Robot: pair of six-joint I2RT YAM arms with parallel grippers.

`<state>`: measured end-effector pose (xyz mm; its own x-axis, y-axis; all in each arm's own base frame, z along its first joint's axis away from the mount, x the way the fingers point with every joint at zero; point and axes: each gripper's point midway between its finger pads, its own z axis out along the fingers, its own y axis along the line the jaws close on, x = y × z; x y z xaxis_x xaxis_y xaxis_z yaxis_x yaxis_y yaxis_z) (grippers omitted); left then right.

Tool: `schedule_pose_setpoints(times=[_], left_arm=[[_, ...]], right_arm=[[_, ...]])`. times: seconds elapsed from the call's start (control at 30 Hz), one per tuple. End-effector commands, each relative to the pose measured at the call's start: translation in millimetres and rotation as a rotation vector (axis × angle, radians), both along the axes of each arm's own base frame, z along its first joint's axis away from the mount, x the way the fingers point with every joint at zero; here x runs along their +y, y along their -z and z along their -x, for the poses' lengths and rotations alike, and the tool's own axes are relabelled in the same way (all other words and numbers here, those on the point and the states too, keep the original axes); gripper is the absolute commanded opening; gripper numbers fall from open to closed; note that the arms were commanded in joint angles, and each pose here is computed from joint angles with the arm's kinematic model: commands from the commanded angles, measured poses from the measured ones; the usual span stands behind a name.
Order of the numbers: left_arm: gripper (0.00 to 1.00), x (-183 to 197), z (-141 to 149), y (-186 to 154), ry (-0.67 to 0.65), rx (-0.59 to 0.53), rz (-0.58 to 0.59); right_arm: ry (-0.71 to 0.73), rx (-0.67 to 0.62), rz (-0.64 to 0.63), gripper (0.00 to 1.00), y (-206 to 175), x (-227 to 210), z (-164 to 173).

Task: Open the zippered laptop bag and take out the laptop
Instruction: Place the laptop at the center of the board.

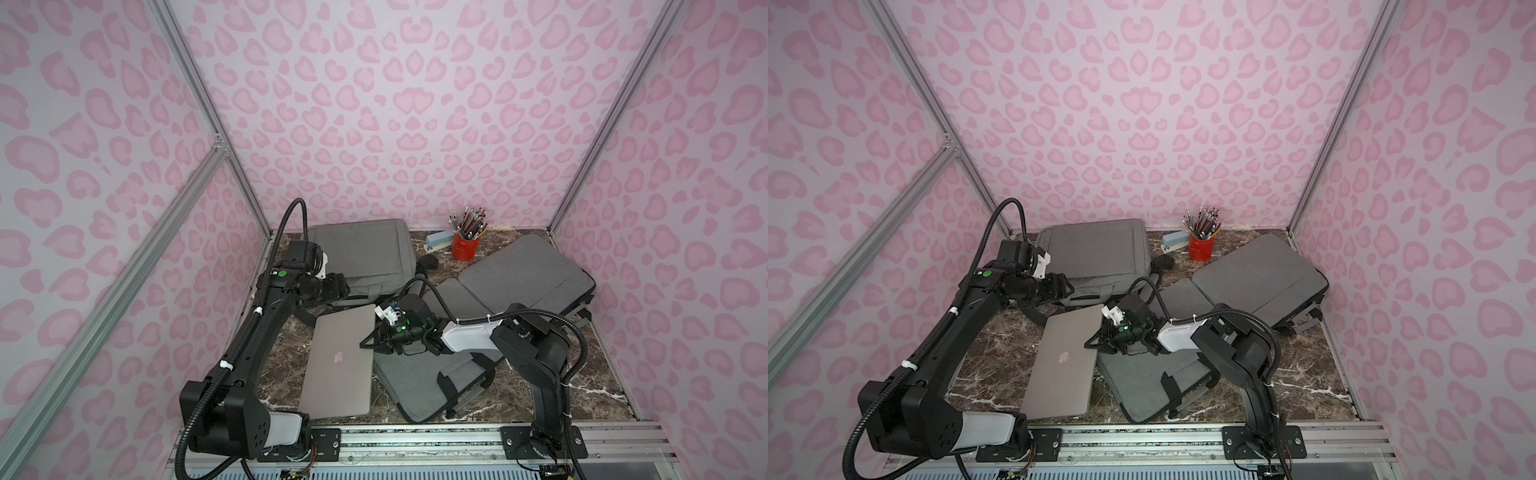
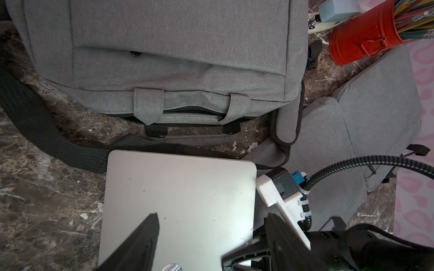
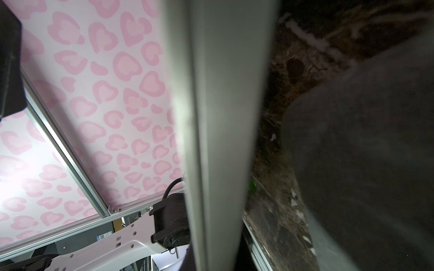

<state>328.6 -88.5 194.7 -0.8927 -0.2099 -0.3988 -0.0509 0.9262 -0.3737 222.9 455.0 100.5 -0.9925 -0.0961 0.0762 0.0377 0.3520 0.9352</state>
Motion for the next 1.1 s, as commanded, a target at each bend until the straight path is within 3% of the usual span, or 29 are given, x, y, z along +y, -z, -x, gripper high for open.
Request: schedule_pose_setpoints(times=[0.0, 0.4, 1.07], left_arm=[[0.75, -2, 2, 1, 0.021, 0.0, 0.007], [0.76, -5, -1, 6, 0.029, 0.007, 0.018], [0.76, -10, 5, 7, 0.047, 0.013, 0.047]], right_arm=[[-0.023, -0.078, -0.075, 0.0, -27, -3, -1], [-0.058, -0.024, -0.039, 0.0, -17, -20, 40], [0.041, -0.034, -0.074, 0.0, -4, 31, -18]])
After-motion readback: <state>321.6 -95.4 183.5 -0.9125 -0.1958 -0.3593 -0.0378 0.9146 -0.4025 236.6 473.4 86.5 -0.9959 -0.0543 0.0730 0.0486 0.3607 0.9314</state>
